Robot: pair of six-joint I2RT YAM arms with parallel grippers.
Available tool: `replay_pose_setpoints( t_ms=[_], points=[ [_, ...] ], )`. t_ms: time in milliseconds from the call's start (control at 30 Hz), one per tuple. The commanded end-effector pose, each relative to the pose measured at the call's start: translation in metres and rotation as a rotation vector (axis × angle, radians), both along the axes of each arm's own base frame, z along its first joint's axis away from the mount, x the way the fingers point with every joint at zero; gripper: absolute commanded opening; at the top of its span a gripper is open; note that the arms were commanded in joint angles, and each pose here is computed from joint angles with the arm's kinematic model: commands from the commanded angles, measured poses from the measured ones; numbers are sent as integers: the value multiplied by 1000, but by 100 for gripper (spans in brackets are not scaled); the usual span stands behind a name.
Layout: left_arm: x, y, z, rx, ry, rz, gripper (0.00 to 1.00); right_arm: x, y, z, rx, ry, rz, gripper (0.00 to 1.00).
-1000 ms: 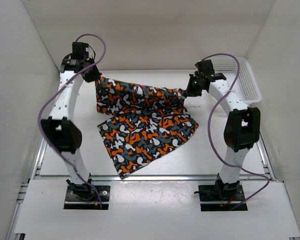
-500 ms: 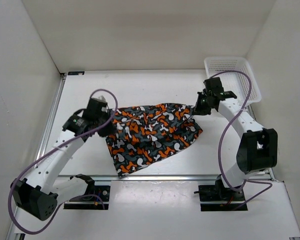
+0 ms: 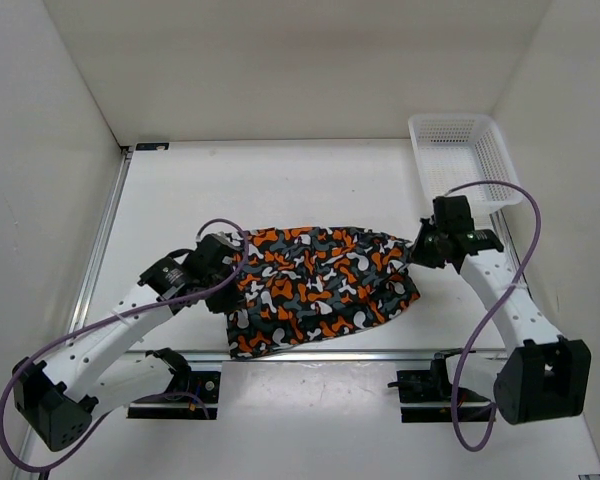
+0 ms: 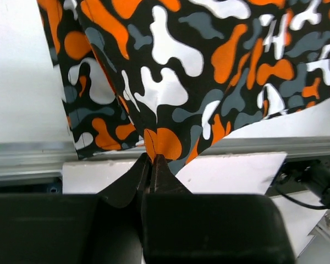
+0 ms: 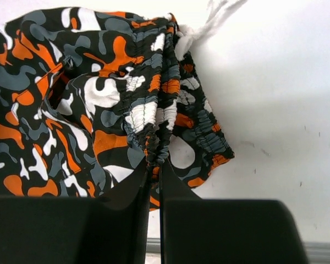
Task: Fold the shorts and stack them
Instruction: Fold the shorts
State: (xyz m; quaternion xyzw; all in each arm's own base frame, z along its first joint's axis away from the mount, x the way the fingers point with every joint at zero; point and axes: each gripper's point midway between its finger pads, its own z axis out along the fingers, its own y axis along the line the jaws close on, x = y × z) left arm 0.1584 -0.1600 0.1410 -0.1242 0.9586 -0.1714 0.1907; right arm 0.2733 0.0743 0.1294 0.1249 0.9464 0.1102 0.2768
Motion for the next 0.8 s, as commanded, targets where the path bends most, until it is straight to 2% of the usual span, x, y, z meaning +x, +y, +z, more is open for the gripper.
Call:
replay_pose_setpoints(
  t_ms=[0,200,267,300,333,367,400,433,467,633,767],
  points=[
    [-13,5,-13,31,48,39,10,-27,-13,-15,-18,55,-87,0],
    [-40,3,-44,56,171,55,10,-80,-20,-44,36,147,-245,0],
    [-48,5,-51,65,205,59,10,-91,-23,-43,44,131,-283,9],
    [-52,6,-54,66,220,55,10,-92,-25,-40,61,101,-319,38],
    [-54,7,-56,79,233,56,10,-91,-25,-37,66,86,-318,58],
    [-54,8,-52,83,236,56,39,-94,-28,-38,56,87,-338,72],
    [-54,8,-51,88,241,57,61,-91,-30,-35,49,75,-345,79],
    [-53,9,-48,96,233,61,78,-89,-29,-31,57,67,-352,85],
    [-47,8,-38,100,212,58,100,-92,-31,-32,46,76,-358,86],
    [-11,13,-14,177,81,87,100,-94,-26,-46,52,149,-352,87],
    [27,14,-28,233,60,123,100,-103,-19,-61,73,236,-355,87]
  ],
)
